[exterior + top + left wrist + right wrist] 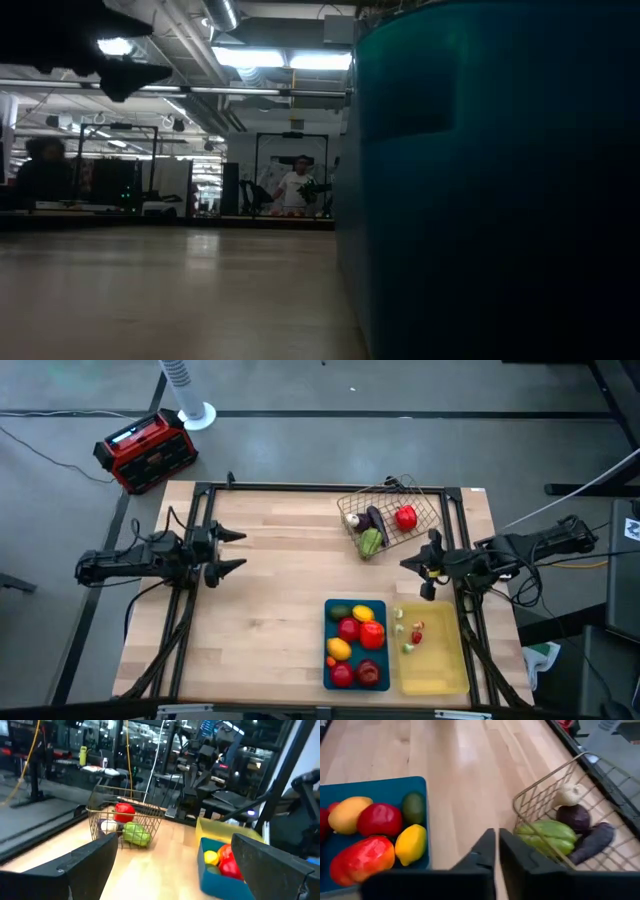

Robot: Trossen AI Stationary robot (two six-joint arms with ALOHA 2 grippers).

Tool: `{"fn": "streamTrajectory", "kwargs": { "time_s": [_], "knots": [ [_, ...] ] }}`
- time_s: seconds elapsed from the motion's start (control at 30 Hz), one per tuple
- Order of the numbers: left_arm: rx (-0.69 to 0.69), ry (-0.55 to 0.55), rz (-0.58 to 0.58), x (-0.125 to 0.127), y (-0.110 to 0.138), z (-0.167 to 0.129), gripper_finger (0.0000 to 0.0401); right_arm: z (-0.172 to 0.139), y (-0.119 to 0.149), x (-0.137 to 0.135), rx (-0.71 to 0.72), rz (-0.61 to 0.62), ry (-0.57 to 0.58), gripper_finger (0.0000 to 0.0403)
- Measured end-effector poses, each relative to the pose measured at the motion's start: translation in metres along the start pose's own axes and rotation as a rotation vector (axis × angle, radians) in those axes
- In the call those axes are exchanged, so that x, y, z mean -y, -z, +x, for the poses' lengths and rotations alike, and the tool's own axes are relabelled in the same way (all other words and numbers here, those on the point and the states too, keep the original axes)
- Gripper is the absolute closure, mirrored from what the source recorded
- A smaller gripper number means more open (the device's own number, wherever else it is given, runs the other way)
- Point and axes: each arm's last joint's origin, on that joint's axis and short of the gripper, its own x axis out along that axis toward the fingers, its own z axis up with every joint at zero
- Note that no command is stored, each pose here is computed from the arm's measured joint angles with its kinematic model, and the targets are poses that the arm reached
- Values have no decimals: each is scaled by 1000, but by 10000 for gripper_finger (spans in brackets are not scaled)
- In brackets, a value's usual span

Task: Sort produce into baskets
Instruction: Return to Home Position

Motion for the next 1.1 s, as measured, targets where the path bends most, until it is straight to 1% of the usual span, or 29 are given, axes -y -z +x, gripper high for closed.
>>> {"fn": "streamTrajectory", "kwargs": {
  "time_s": [0.03,0.1,0.27,0.37,0.43,0.57,0.63,0.83,0.97,1.1],
  "knots": [
    [1,3,21,-1,4,0,15,3,5,0,10,4,-8,382],
    [-4,8,67,-2,12,0,15,8,12,-1,62,26,-26,396],
    [-25,5,119,-6,29,3,15,17,27,-1,269,43,-86,378],
    [-10,8,143,-7,38,6,15,23,36,1,380,48,-119,376],
    [-3,9,164,-8,41,7,15,29,42,5,418,57,-131,382],
    [10,13,199,-9,46,9,15,43,50,16,452,88,-130,399],
    [13,12,219,-8,45,9,15,48,50,23,473,84,-136,397],
    [7,12,235,-9,46,9,15,53,51,45,463,95,-181,396],
    [7,12,227,-9,46,9,15,53,55,51,424,79,-221,400],
    [7,12,226,-9,46,9,15,53,61,54,370,91,-205,394]
  ]
}}
